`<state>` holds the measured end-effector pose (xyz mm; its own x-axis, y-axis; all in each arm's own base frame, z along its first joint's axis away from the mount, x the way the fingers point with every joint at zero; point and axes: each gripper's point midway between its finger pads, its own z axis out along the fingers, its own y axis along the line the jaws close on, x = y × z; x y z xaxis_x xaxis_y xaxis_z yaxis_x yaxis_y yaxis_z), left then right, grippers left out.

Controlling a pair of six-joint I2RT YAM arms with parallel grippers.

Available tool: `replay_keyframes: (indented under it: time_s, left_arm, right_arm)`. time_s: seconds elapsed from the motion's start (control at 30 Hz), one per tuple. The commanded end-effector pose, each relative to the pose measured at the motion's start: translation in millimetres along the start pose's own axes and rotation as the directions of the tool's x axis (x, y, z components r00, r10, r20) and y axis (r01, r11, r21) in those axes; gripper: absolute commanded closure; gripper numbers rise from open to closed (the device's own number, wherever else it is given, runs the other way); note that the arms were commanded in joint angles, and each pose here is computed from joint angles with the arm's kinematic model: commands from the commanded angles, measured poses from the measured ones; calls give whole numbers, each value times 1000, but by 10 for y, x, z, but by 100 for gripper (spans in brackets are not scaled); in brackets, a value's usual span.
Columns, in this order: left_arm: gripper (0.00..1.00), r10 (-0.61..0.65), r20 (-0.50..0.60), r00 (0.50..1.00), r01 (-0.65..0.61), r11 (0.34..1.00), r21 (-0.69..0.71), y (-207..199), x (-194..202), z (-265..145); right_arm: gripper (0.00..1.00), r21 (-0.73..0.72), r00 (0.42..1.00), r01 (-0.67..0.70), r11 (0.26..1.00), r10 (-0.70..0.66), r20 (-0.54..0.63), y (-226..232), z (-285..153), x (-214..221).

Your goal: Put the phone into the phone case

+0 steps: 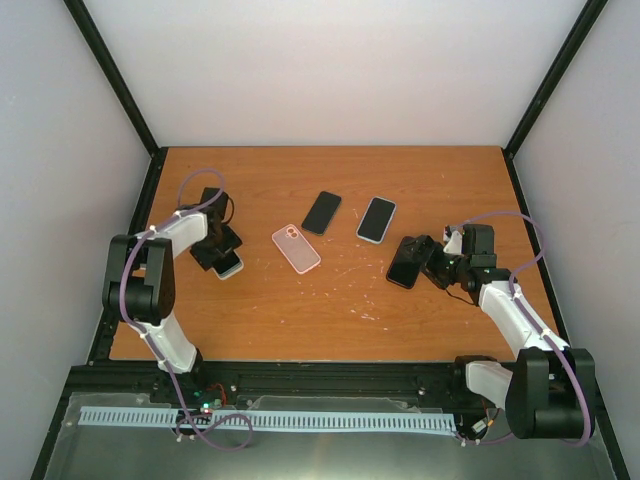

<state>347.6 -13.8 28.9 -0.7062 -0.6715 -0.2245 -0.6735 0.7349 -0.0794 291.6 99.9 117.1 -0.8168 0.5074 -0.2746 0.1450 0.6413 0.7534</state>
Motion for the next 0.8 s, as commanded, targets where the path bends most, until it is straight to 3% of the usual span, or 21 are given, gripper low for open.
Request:
replay_keyframes:
  time_s: [0.0,0.47,0.6,0.77]
  left_arm:
    - [24,-10,-35,999,11,1000,20,-25,165,-117]
    - [8,-16,-6,1000,16,1000,20,55,154,-285]
    - [10,-14,48,999,13,999,34,61,41,-368]
    - [18,62,71,996,-73,983,167,-26,-78,-351]
  right_arm:
    - [0,-5,1000,6,1000,-6,20,30,-22,-56]
    - [0,-5,1000,3,1000,-3,23,22,-37,-34]
    - [0,-12,1000,4,1000,-4,27,48,-52,-43]
    - [0,-40,999,21,999,-20,25,115,-86,-22]
